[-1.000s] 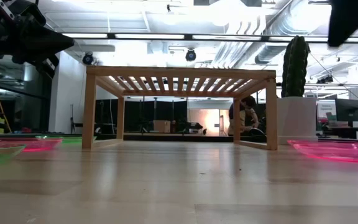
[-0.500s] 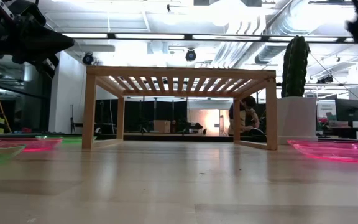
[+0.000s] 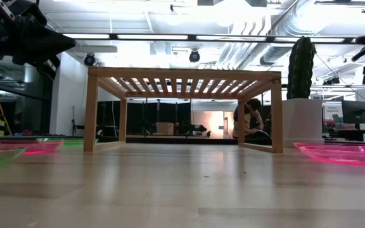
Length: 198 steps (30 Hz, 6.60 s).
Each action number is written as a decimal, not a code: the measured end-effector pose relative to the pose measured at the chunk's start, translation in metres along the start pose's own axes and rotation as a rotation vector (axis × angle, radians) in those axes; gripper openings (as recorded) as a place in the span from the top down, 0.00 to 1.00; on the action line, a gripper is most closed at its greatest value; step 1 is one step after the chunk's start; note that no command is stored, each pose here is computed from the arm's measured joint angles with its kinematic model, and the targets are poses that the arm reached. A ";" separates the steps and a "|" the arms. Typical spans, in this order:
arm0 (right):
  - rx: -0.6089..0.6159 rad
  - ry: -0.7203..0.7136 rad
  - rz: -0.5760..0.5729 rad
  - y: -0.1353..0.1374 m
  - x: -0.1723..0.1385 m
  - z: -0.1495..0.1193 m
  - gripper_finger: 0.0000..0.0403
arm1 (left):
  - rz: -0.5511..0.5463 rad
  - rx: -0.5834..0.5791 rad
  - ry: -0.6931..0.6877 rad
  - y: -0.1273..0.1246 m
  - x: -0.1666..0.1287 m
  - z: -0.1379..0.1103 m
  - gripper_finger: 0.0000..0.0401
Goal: Place and stack plates onto a shelf
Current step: Put the bottom right pink transparent plate on the shelf
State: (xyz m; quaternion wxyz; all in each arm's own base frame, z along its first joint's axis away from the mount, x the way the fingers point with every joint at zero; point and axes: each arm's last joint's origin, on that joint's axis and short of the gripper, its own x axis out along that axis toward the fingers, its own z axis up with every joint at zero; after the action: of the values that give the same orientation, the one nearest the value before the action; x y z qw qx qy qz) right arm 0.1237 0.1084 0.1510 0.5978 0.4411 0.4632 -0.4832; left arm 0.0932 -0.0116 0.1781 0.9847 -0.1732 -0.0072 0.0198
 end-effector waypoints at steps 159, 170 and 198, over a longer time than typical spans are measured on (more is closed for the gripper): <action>-0.192 0.006 1.031 -0.002 0.031 0.036 1.00 | 0.000 0.000 0.000 0.000 0.000 0.000 1.00; -0.067 -0.106 1.436 0.025 -0.033 0.050 1.00 | 0.000 0.000 0.000 0.000 0.000 0.000 1.00; 0.292 -0.608 0.662 0.068 -0.084 0.201 1.00 | 0.000 0.000 0.000 0.000 0.000 0.000 1.00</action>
State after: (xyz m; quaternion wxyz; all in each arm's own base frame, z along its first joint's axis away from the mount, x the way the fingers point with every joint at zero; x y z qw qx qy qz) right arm 0.2080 -0.0632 0.2754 0.7598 0.4831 0.0288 -0.4341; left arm 0.0932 -0.0116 0.1781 0.9847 -0.1730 -0.0073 0.0198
